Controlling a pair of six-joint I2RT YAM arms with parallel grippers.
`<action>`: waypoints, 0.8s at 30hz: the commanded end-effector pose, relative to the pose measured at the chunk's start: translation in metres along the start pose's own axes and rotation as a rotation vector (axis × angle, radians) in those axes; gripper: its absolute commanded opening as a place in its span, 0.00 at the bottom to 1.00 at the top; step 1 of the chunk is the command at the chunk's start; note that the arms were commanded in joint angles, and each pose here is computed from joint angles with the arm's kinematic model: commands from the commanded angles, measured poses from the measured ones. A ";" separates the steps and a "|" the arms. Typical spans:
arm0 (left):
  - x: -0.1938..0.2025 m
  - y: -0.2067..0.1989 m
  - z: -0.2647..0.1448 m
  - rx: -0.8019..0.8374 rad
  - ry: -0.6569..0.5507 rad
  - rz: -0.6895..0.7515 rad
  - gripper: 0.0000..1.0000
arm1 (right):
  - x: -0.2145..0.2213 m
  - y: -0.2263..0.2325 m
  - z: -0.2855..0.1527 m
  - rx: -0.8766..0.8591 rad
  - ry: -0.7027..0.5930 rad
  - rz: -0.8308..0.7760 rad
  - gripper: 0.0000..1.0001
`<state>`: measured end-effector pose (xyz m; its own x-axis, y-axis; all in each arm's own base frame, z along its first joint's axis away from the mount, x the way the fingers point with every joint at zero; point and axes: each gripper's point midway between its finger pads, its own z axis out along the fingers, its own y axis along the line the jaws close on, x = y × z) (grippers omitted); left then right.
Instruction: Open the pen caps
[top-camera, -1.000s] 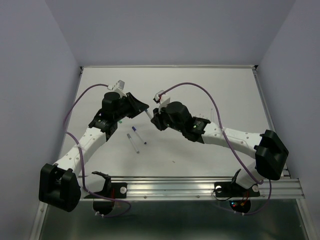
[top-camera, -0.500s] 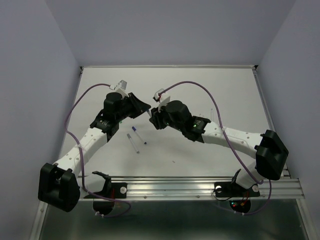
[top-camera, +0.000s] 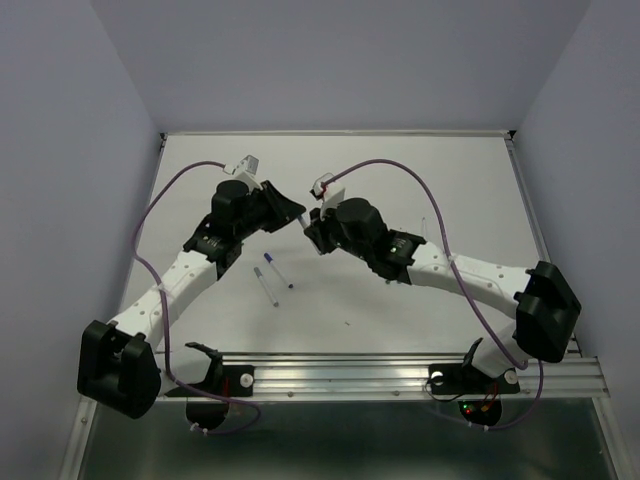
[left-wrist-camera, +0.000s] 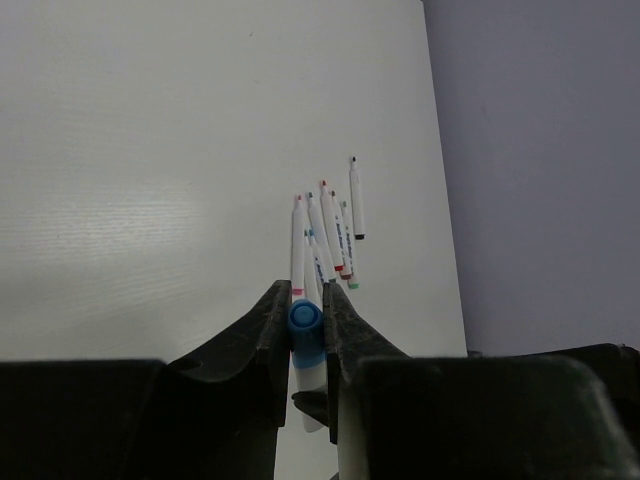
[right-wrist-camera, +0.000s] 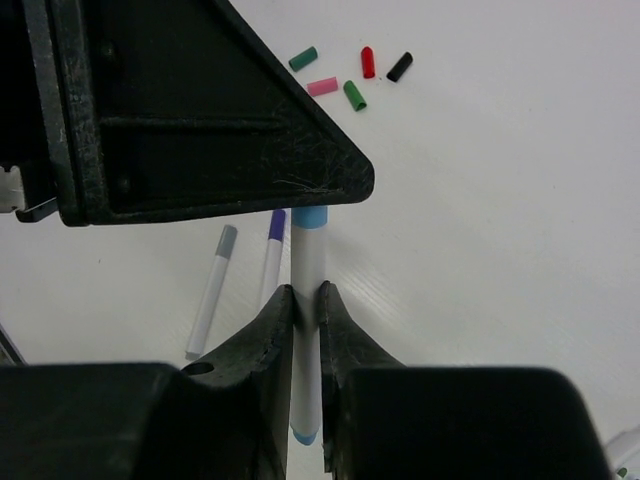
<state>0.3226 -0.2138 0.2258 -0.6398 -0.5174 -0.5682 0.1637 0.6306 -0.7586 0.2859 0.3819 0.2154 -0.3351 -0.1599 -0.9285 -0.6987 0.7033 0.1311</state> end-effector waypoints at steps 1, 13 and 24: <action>-0.044 -0.029 0.006 0.044 -0.120 0.068 0.00 | -0.005 0.010 -0.024 -0.075 -0.015 0.007 0.01; -0.114 -0.001 0.024 -0.019 -0.228 0.042 0.00 | 0.056 0.022 -0.069 -0.183 0.078 0.150 0.01; -0.145 0.044 0.020 -0.151 -0.272 0.039 0.00 | 0.091 0.015 -0.087 -0.159 0.119 0.233 0.01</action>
<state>0.4304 -0.1306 0.2385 -0.4812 -0.6254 -0.6142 0.0116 0.6961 -0.7178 0.1893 0.3179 0.1471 -0.5727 -0.1528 -0.8054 -0.6894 0.6213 0.3724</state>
